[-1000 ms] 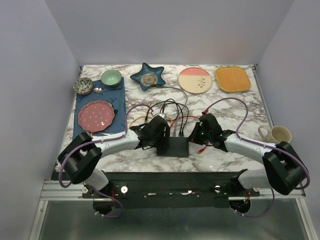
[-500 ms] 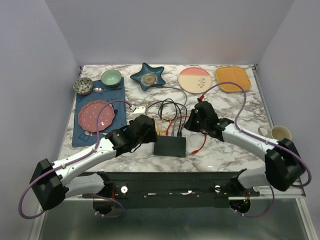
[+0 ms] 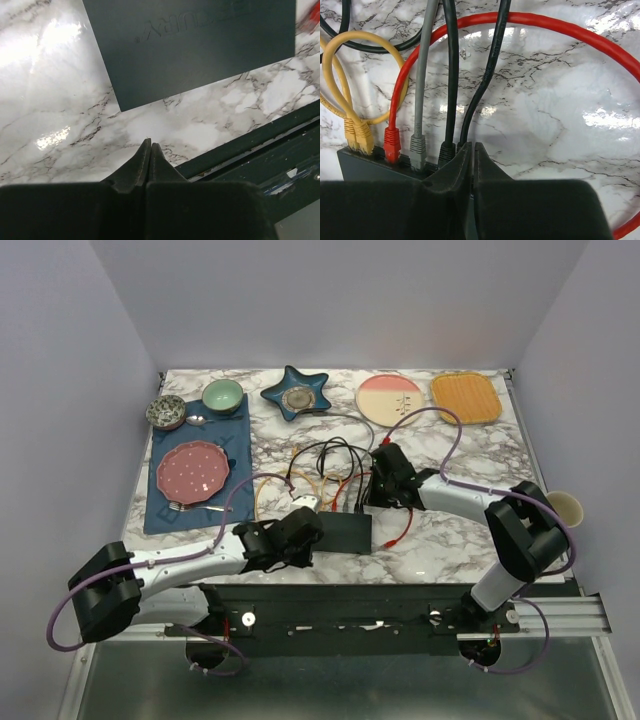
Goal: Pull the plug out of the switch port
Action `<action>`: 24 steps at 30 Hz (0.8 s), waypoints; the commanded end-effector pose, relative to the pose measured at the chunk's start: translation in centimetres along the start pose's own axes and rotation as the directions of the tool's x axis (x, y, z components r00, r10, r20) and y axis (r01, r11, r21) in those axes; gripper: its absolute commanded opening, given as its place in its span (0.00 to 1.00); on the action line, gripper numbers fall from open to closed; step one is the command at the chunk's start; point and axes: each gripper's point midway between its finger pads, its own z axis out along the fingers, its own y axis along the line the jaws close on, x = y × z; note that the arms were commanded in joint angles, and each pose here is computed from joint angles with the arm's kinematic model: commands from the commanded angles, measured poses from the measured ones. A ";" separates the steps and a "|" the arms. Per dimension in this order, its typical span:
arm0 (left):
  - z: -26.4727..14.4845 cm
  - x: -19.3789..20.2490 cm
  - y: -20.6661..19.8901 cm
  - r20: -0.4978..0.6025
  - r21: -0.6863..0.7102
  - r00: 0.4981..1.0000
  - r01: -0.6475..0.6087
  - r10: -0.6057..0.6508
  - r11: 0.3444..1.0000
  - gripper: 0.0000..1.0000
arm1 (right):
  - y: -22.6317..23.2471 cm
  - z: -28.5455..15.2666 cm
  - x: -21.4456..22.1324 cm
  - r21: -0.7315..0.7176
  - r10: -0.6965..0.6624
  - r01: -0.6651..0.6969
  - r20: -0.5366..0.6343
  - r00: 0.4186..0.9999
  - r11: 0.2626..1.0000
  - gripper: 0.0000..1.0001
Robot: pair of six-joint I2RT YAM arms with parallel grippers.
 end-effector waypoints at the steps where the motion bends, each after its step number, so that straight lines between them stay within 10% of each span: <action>1: 1.5 2.2 -1.2 -0.087 0.075 0.996 -0.003 0.010 0.997 0.00 | -0.8 0.5 1.8 0.004 -0.023 0.023 -0.054 0.998 1.000 0.13; 24: 6.0 -5.2 4.7 -0.001 -0.226 0.985 0.166 -0.170 0.960 0.02 | 4.5 -4.3 8.6 -0.280 -0.254 0.216 -0.107 0.961 0.935 0.13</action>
